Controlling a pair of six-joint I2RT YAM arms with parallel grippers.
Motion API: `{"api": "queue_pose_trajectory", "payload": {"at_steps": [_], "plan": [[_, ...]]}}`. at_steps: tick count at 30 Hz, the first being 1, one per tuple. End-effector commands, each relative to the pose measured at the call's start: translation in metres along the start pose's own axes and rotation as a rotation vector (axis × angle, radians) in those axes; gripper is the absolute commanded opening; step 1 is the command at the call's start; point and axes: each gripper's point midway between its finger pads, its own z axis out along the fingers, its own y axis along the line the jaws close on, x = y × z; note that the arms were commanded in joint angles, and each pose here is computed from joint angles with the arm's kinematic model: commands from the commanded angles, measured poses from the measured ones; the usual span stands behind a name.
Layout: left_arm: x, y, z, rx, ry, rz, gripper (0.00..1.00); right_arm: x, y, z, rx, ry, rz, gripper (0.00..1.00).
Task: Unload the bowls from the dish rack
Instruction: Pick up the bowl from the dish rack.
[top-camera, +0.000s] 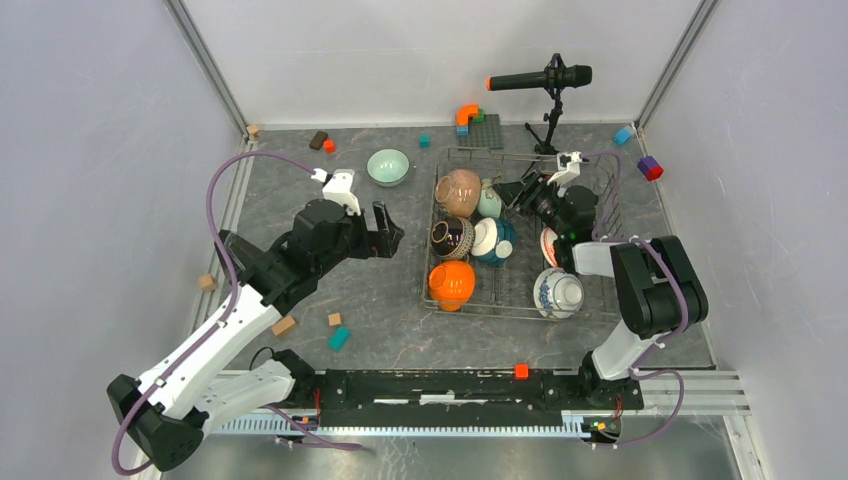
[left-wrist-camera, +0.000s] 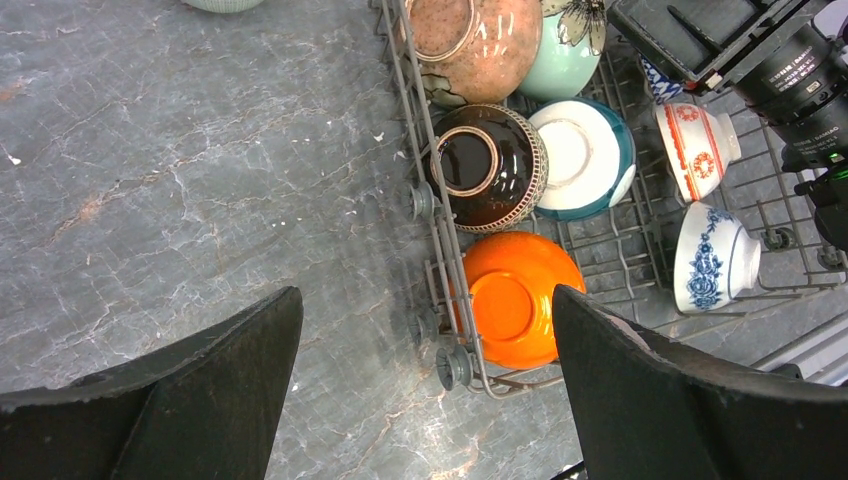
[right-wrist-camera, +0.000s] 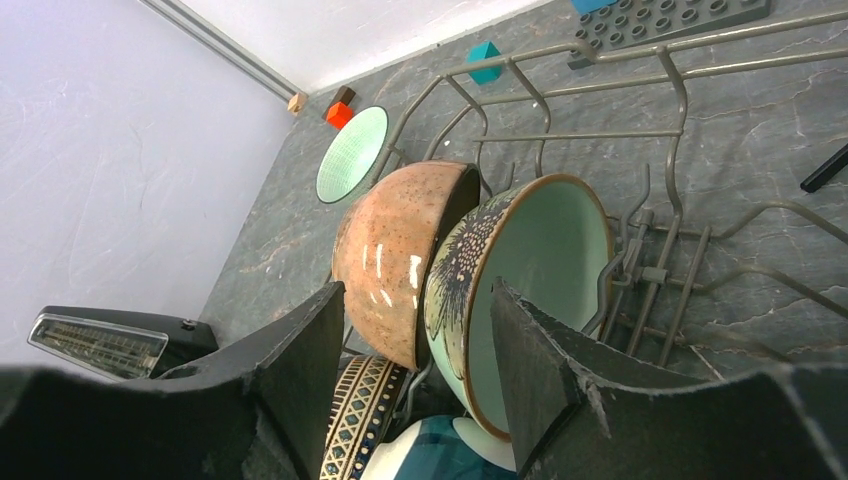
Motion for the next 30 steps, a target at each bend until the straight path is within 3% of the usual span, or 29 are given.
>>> {"api": "queue_pose_trajectory", "payload": {"at_steps": [1, 16, 30], "plan": [[-0.006, -0.004, 0.002, 0.014, -0.026, 0.017, 1.0, -0.014, 0.012, 0.008, -0.052, -0.037, -0.012, 0.6], [-0.004, -0.003, 0.004, 0.01, -0.016, 0.018, 1.0, 0.006, 0.006, 0.014, -0.074, 0.02, 0.045, 0.54], [-0.003, -0.004, 0.005, 0.013, -0.011, 0.017, 1.0, 0.015, 0.009, 0.018, -0.123, 0.054, 0.089, 0.42]]}}
